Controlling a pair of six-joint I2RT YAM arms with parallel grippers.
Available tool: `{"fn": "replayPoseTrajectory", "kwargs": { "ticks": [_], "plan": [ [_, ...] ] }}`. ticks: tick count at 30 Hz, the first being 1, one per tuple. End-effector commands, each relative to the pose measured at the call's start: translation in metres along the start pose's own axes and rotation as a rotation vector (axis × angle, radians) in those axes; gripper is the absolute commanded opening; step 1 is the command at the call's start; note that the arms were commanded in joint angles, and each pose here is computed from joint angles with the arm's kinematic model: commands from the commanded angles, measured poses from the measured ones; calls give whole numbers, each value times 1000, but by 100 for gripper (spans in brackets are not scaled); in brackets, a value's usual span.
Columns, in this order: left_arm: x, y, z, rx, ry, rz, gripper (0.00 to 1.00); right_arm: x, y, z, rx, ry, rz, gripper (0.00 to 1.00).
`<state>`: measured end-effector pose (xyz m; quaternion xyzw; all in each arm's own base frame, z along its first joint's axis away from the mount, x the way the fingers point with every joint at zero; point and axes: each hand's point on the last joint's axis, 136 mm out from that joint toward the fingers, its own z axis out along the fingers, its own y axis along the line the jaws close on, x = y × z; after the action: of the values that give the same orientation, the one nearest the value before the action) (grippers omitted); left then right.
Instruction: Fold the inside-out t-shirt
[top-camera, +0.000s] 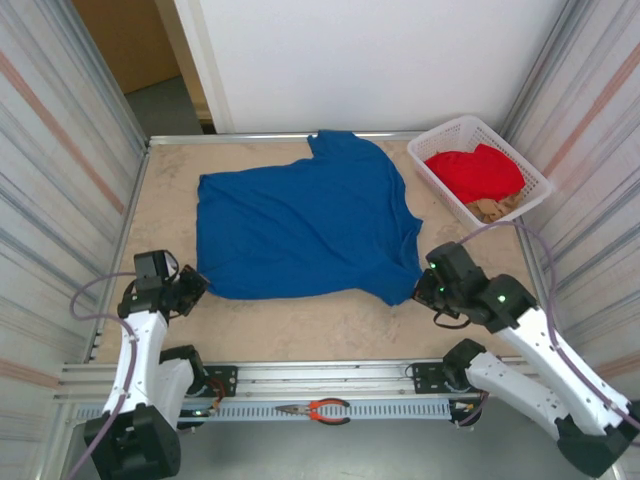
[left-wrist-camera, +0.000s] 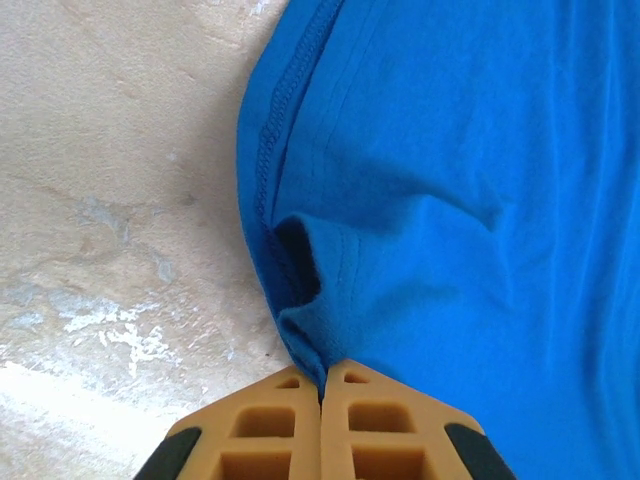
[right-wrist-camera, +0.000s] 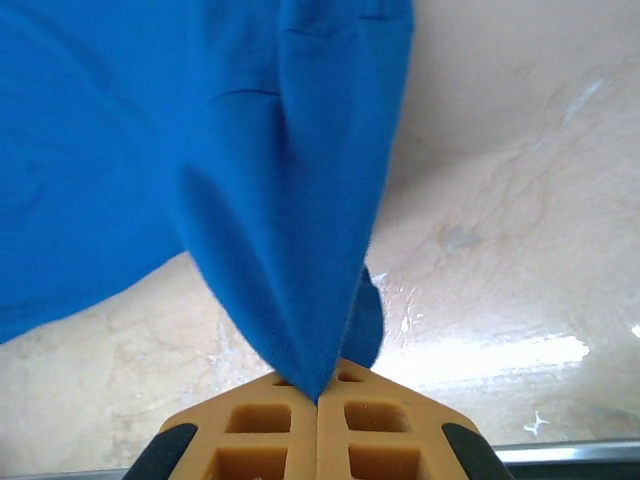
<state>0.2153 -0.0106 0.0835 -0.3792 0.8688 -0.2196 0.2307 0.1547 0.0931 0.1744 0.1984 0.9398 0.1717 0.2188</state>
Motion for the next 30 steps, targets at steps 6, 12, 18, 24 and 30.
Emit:
{"fn": "replayPoseTrajectory", "kwargs": {
  "ticks": [6, 12, 18, 24, 30],
  "plan": [
    [7, -2, -21, -2, -7, -29, 0, 0, -25, -42, 46, -29, -4, 0],
    [5, -14, -28, 26, -9, -33, 0, -2, -20, -54, -1, -46, 16, 0],
    [-22, -30, -24, 46, -70, 20, 0, -26, 3, -49, -21, -102, -10, 0],
    [-51, -51, -6, 38, -50, 62, 0, -63, 27, -20, -73, -85, 27, 0],
    [-77, -57, 19, -8, -35, 89, 0, -102, 35, 12, -115, -71, 84, 0]
  ]
}}
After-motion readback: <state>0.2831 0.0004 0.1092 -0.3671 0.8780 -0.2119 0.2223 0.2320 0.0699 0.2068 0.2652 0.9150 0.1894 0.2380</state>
